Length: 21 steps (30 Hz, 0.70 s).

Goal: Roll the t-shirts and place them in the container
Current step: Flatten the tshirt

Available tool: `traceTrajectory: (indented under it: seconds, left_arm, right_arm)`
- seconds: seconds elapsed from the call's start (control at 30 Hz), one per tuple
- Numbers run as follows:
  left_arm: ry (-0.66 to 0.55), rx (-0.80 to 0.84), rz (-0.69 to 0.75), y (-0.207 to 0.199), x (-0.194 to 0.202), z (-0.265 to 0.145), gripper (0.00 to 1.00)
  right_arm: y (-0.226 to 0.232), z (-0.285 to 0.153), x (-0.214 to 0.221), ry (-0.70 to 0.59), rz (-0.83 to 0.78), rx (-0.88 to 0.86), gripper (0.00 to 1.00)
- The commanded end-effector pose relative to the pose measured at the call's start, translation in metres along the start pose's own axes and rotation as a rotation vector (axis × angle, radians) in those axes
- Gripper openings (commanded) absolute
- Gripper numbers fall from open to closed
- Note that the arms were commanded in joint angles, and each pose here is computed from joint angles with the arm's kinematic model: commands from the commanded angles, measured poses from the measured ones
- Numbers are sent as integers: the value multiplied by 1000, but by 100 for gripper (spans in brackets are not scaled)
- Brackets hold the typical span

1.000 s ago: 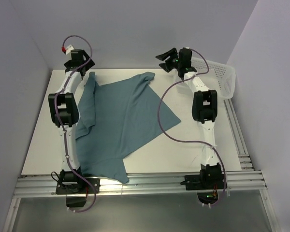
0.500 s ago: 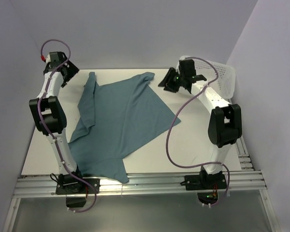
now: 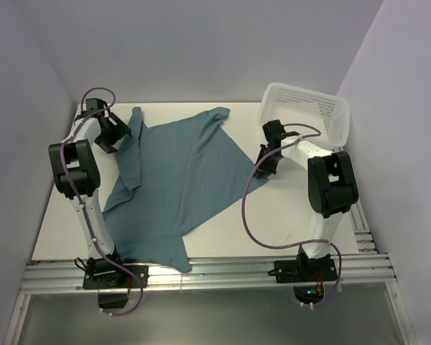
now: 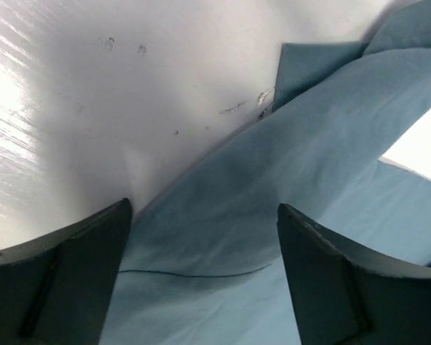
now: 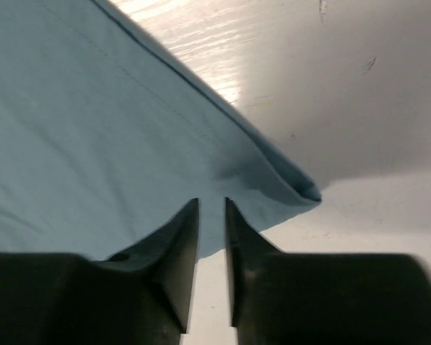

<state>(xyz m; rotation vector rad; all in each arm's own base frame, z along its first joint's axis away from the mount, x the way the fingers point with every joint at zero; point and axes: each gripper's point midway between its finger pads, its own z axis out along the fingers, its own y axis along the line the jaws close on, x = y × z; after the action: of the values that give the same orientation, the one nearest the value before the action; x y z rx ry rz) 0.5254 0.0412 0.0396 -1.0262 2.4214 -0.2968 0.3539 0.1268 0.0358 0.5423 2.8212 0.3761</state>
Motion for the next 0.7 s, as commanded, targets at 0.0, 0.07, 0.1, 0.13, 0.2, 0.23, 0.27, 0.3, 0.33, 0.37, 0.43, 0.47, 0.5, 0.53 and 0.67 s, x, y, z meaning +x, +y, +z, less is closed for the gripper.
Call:
traceTrajectory:
  seconds: [0.0,0.07,0.1,0.13,0.2,0.23,0.27,0.3,0.33,0.37,0.43,0.47,0.5,0.53,0.67]
  left_arm:
    - [21,6,4,1,4,9,87]
    - [22,1,10,3,5,12,74]
    - [22,-12,11,6,5,13,67]
    - [23,-24,12,9,5,14,62]
    - [25,-31,13,12,7,18,42]
    - [23,-39,16,14,7,20,33]
    - [19,-46,20,14,5,22,16]
    - [13,-62,25,16,2,23,10]
    - [6,-86,39,19,-3,23,0]
    - [-20,-132,52,23,-13,23,0]
    - [-50,-187,90,29,-26,21,0]
    - [-89,-231,101,33,-40,17,0]
    - [-111,-260,120,37,-49,15,0]
    - [-151,-267,128,33,-63,8,0]
    - [-236,-360,151,51,-93,-4,0]
  right_arm:
    - [-19,13,7,24,33,79,22]
    - [-20,16,9,31,40,81,13]
    - [-21,18,12,38,44,79,13]
    - [-21,20,13,42,44,79,12]
    - [-23,22,14,47,50,85,7]
    - [-25,25,14,53,54,97,4]
    - [-27,25,15,58,55,114,1]
    - [-28,26,14,57,58,119,0]
    - [-28,26,14,57,64,124,0]
    - [-30,26,15,62,68,135,0]
    - [-35,27,10,58,77,174,0]
    - [-38,27,13,74,80,195,0]
    - [-41,27,11,70,87,221,0]
    - [-44,26,14,80,90,240,0]
    - [-53,22,10,61,103,302,0]
